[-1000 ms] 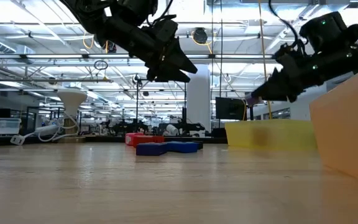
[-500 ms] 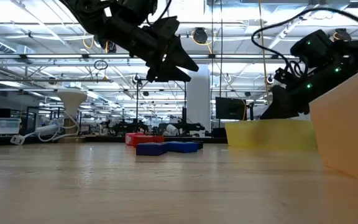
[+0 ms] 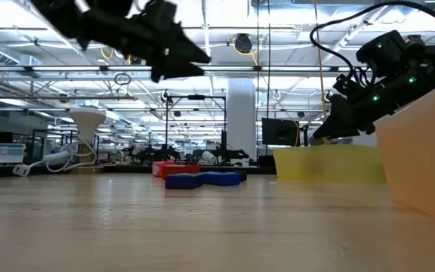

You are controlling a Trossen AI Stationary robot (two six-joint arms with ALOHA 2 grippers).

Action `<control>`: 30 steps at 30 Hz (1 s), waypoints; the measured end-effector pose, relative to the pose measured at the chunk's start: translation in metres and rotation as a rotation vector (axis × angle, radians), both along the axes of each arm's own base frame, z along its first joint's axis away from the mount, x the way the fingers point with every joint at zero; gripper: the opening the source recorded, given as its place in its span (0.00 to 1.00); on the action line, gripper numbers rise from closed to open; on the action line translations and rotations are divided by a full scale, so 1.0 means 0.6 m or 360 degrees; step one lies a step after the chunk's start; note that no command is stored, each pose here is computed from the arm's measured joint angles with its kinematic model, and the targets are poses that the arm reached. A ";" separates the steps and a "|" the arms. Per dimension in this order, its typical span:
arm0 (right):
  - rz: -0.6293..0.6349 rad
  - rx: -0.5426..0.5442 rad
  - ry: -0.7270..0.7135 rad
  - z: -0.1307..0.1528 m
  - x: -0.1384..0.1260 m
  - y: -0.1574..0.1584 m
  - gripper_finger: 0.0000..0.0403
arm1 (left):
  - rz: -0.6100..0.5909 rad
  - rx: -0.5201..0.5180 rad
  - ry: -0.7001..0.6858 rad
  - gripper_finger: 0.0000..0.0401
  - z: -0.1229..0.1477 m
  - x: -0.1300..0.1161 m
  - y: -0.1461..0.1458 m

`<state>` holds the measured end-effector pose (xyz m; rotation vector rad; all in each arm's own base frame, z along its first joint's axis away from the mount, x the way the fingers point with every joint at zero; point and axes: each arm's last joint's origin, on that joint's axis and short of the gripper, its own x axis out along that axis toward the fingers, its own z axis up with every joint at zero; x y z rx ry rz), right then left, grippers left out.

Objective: Pick & Place Office items
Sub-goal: Put the purple charger adapter into the yellow bin

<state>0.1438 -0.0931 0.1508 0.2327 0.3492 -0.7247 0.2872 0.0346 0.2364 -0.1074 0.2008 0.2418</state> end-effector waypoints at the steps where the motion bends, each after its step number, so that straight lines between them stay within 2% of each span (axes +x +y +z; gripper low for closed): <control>1: 0.0000 -0.0002 -0.0001 0.001 -0.001 0.001 0.36 | 0.0042 0.0000 -0.0024 0.60 -0.007 -0.015 0.002; 4: -0.0034 -0.0027 0.0006 0.004 -0.004 0.001 0.36 | 0.0160 -0.0021 -0.0064 0.60 -0.032 -0.058 0.006; 8: -0.0198 -0.0095 0.0074 0.005 -0.012 -0.001 0.36 | 0.0314 -0.0056 -0.0157 0.60 -0.059 -0.108 0.010; 13: -0.0390 -0.0147 0.0183 0.002 -0.020 -0.004 0.36 | 0.0535 -0.0166 -0.0204 0.60 -0.093 -0.150 0.018; 18: -0.0478 -0.0137 0.0256 -0.004 -0.028 -0.009 0.36 | 0.0683 -0.0275 -0.0229 0.60 -0.105 -0.160 0.027; 24: -0.0358 -0.0018 0.0231 -0.009 -0.030 -0.012 0.36 | 0.0700 -0.0273 -0.0233 0.60 -0.103 -0.159 0.031; 30: -0.0383 -0.0001 0.0263 -0.012 -0.034 -0.014 0.38 | 0.0711 -0.0337 -0.0265 0.60 -0.103 -0.159 0.031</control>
